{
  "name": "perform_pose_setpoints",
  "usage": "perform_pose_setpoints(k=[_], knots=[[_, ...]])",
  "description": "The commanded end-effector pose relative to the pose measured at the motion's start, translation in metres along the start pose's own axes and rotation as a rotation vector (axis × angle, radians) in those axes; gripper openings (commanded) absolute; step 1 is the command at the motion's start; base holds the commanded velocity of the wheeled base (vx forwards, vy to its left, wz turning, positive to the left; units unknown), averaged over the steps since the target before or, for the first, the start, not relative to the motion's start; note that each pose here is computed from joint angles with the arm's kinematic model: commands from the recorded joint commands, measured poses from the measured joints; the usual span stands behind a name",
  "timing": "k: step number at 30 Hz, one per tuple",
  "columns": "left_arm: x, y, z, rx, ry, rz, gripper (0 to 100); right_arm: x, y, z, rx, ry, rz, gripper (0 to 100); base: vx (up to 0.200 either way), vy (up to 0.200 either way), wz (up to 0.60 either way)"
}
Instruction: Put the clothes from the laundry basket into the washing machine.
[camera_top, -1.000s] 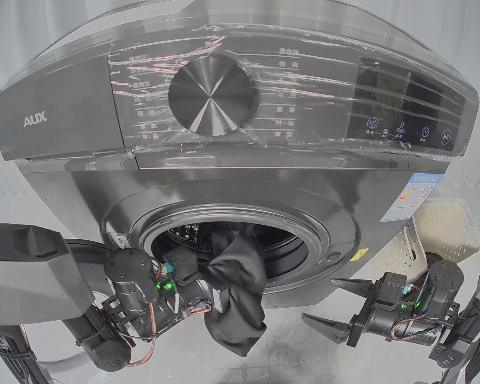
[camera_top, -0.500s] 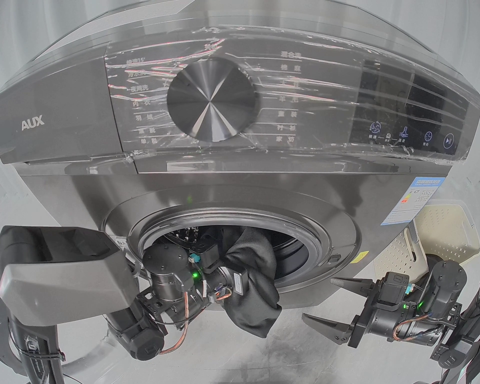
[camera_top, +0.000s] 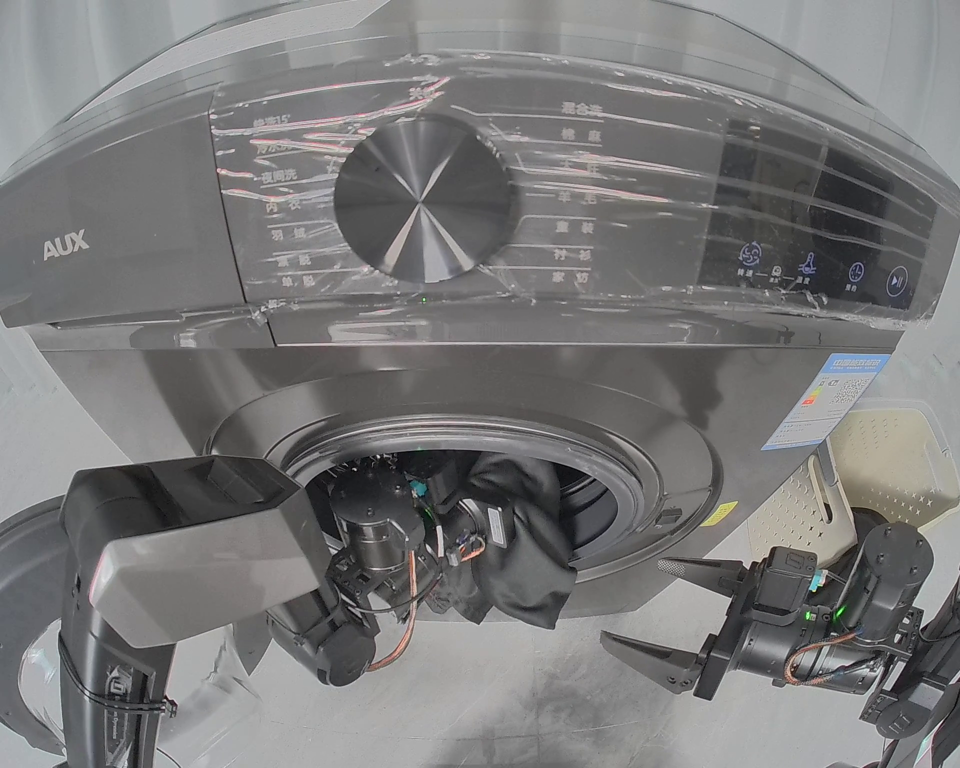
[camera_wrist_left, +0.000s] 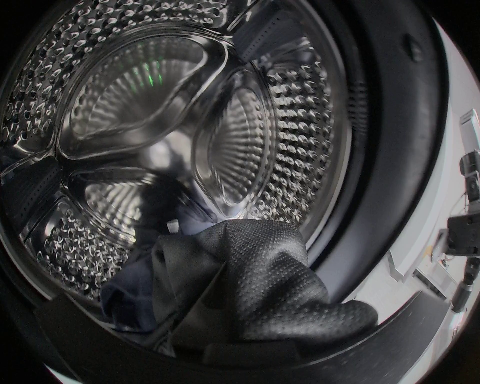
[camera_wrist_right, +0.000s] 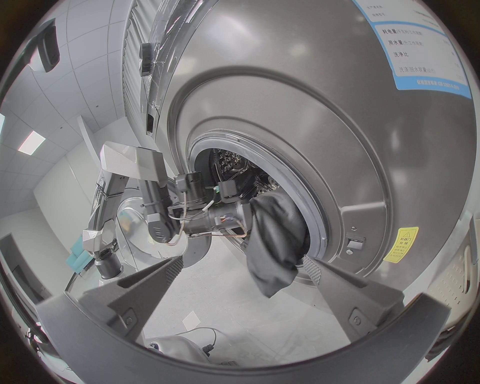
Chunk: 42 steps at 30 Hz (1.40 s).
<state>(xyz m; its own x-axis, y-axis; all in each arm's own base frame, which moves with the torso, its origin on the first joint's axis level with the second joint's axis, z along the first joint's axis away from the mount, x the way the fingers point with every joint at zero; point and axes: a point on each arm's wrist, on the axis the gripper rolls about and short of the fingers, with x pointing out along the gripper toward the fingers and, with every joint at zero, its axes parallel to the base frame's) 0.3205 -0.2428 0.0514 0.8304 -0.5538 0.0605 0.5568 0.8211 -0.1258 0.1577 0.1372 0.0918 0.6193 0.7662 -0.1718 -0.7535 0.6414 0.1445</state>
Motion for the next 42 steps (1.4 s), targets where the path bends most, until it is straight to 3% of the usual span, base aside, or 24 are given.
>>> perform_pose_setpoints(k=[1,10,18,21,27,35,40,41,42], knots=[[0.026,0.013,-0.014,-0.012,-0.052,0.051,0,0.0,0.001,0.0,-0.001,0.0,0.005,100,0.0,0.0,0.0],[0.059,0.018,-0.02,-0.012,-0.144,0.055,0,0.0,0.003,0.0,-0.002,-0.001,0.012,100,0.0,0.0,0.0],[0.091,0.041,0.0,-0.002,-0.235,0.132,0,0.001,0.006,-0.001,-0.006,0.004,0.025,100,0.0,0.0,0.0],[0.103,0.054,0.009,0.02,-0.258,0.158,0,0.001,0.007,-0.001,-0.007,0.006,0.03,100,0.0,0.0,0.0],[0.121,0.066,0.017,0.057,-0.288,0.185,0,0.0,0.008,-0.003,-0.007,0.015,0.036,100,0.0,0.0,0.0],[0.13,0.07,0.03,0.055,-0.313,0.211,0,0.0,0.009,-0.003,-0.007,0.015,0.036,100,0.0,0.0,0.0],[0.128,0.073,0.027,0.056,-0.308,0.216,0,0.0,0.008,-0.003,-0.008,0.018,0.034,100,0.0,0.0,0.0],[0.128,0.073,0.027,0.056,-0.309,0.216,100,0.0,0.008,-0.003,-0.008,0.018,0.034,100,0.0,0.0,0.0],[0.128,0.073,0.026,0.056,-0.306,0.217,100,0.0,0.008,-0.003,-0.008,0.016,0.032,100,0.0,0.0,0.0]])
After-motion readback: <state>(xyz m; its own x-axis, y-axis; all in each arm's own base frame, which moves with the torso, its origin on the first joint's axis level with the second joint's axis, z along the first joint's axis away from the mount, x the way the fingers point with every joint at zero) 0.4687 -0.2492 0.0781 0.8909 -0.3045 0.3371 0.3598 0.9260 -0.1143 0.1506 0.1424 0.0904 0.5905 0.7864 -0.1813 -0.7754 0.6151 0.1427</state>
